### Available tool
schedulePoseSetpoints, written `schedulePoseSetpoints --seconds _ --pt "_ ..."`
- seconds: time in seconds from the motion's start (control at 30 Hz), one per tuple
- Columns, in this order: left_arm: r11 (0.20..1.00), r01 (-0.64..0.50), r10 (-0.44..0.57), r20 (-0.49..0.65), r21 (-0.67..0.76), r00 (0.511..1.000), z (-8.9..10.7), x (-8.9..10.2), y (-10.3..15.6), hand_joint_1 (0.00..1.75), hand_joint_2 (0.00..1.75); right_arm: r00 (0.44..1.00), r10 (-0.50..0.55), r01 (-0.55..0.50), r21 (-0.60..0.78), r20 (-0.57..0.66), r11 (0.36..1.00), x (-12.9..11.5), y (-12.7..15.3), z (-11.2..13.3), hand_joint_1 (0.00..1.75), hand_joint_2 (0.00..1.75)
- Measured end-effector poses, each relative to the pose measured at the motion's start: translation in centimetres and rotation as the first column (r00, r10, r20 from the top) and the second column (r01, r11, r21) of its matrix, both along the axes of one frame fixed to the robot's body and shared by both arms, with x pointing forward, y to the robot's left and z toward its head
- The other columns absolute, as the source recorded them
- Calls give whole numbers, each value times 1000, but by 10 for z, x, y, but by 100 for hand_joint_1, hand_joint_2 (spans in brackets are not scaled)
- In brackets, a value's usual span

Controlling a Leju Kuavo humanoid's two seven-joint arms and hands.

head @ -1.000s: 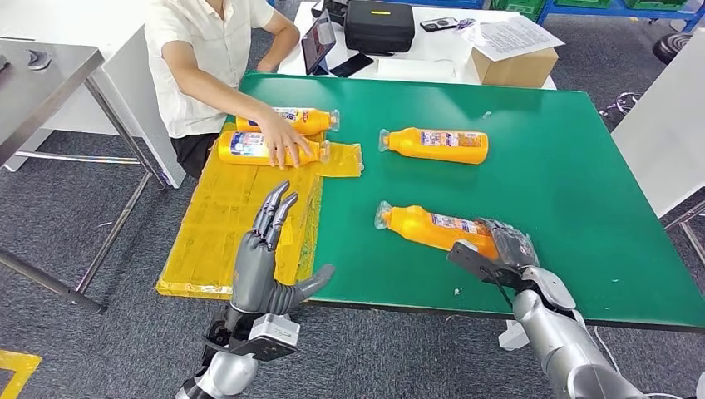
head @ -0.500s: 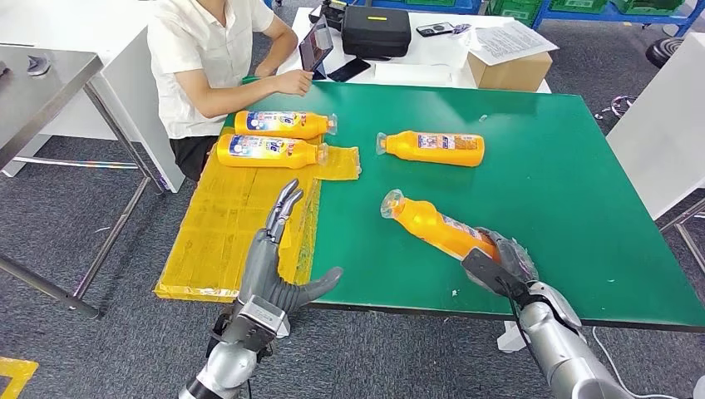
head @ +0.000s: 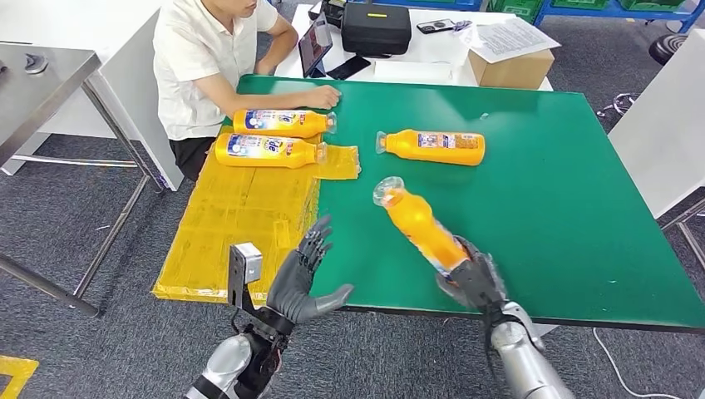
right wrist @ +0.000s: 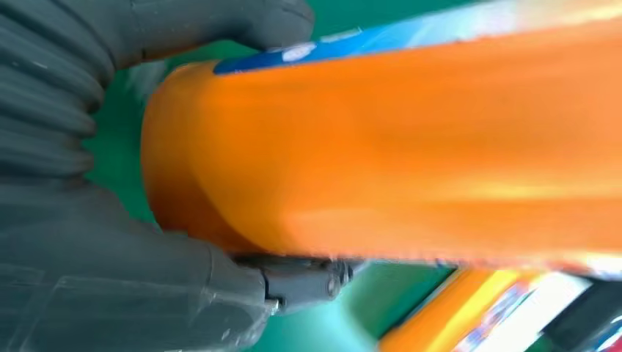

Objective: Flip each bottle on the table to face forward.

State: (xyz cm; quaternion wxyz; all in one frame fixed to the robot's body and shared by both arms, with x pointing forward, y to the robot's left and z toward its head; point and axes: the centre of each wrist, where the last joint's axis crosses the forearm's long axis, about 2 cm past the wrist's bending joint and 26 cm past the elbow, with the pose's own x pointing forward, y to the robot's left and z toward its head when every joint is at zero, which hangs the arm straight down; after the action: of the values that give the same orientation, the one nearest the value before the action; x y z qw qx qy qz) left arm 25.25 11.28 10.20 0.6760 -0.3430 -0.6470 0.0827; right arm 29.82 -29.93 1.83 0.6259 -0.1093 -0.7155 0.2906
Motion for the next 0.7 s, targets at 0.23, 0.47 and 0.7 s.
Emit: schedulePoseSetpoints --seconds 0.23,0.47,0.7 --pt "1000 21 -20 -72 16 997 -13 3 -6 0 175 982 85 -112 154 168 982 -7 94 30 175 175" --pt "996 -51 51 1 78 999 -4 13 -8 0 175 946 209 -267 232 247 936 -28 148 40 175 175" --pt "992 -109 103 87 70 991 4 15 -8 0 175 929 273 -333 244 249 911 -39 168 40 175 175"
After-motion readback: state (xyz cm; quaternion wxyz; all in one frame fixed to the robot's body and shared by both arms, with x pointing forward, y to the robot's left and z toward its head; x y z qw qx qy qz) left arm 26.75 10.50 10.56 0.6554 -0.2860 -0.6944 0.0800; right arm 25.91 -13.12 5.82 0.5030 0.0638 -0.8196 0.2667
